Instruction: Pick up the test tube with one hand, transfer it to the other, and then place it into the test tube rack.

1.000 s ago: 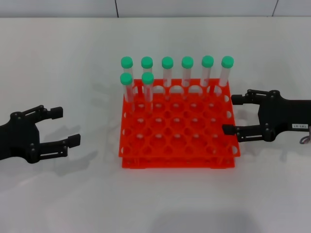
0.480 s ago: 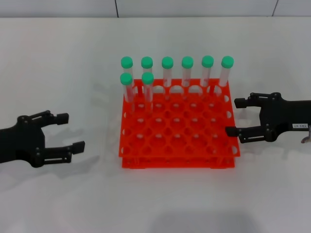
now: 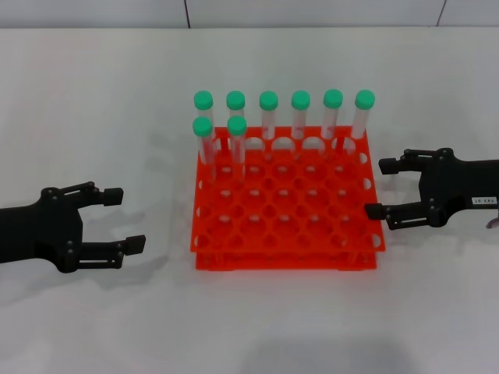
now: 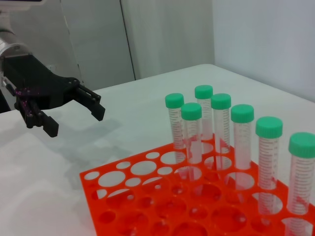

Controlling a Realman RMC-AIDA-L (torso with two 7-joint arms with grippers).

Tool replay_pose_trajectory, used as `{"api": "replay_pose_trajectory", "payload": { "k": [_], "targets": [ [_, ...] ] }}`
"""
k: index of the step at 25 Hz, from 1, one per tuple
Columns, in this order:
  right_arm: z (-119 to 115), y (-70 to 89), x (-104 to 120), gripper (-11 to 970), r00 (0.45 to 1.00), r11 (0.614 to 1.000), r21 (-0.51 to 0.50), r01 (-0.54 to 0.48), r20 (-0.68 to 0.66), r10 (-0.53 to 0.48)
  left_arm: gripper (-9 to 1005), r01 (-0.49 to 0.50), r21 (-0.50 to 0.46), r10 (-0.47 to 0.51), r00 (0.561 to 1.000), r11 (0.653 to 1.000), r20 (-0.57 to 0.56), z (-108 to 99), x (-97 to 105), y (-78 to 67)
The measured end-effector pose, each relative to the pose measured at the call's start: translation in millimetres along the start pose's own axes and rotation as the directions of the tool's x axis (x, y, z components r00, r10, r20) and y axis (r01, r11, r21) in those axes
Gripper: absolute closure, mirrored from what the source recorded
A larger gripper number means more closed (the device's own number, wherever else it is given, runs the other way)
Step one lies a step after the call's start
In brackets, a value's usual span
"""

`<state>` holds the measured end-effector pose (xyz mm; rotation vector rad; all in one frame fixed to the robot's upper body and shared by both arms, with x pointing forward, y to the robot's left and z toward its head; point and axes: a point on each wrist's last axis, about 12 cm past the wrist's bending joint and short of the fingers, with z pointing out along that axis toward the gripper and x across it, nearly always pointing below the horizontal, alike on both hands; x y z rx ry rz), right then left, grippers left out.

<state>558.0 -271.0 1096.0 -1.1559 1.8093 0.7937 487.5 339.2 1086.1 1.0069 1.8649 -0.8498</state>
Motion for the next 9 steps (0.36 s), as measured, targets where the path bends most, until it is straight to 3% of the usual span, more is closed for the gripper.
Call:
{"api": "replay_pose_trajectory", "payload": {
  "k": [9],
  "targets": [
    [-0.2, -1.1, -0.4, 110, 1.000, 1.000, -0.002, 0.007, -0.012, -0.007, 103, 0.001, -0.008, -0.001, 1.000, 1.000, 0.000, 0.5, 0.1, 0.7]
  ]
}}
